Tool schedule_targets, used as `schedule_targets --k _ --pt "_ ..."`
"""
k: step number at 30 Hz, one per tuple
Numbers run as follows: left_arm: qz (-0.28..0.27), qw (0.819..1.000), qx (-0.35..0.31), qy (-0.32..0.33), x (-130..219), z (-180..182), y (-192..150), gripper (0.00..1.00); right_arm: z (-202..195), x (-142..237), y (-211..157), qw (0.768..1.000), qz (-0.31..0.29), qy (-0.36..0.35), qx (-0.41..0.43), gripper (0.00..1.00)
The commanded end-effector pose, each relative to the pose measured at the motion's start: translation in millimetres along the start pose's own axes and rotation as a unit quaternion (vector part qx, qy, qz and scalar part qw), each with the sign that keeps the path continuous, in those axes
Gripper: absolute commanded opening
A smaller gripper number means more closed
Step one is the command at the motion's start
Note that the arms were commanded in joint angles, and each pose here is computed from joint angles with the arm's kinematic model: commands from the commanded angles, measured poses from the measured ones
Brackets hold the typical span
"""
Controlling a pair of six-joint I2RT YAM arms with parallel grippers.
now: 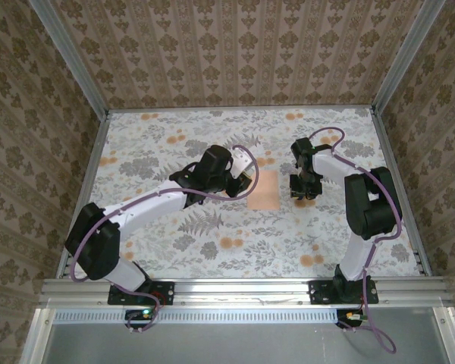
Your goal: Place the letter into the envelope and seal it
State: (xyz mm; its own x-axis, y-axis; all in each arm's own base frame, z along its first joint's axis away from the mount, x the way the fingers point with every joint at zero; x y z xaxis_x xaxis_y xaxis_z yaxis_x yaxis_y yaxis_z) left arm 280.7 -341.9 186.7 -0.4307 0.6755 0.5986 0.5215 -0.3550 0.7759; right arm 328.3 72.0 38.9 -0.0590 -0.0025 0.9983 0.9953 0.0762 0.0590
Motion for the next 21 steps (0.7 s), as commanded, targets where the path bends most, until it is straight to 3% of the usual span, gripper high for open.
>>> schedule_targets --k 1,9,21 --pt "-0.016 1.0 0.008 -0.01 3.0 -2.7 16.3 0.0 -2.6 -0.5 6.6 1.0 -0.008 -0.017 0.01 0.34" --pt "-0.014 1.0 0.009 -0.011 2.2 -2.8 15.5 0.0 -4.8 4.7 10.5 0.999 -0.025 -0.024 0.008 0.39" --pt "-0.015 1.0 0.009 -0.009 3.2 -2.1 16.2 0.0 -4.9 2.8 16.0 0.999 -0.036 -0.025 0.008 0.36"
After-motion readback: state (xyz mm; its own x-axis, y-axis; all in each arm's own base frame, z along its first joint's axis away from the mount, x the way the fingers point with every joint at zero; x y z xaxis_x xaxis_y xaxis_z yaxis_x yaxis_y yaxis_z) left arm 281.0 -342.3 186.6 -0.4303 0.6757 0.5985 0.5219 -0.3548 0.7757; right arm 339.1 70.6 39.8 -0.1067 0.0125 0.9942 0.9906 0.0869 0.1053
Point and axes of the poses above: each hand's point on the last joint's axis, 136 mm out from that joint toward the fingers, its own x axis back along the fingers, its own z axis along the line the jaws close on, y = z × x, the point moved 1 cm from there along x, back along the fingers, and after that the axes turned 12 degrees about x, right-handed, at the moved point
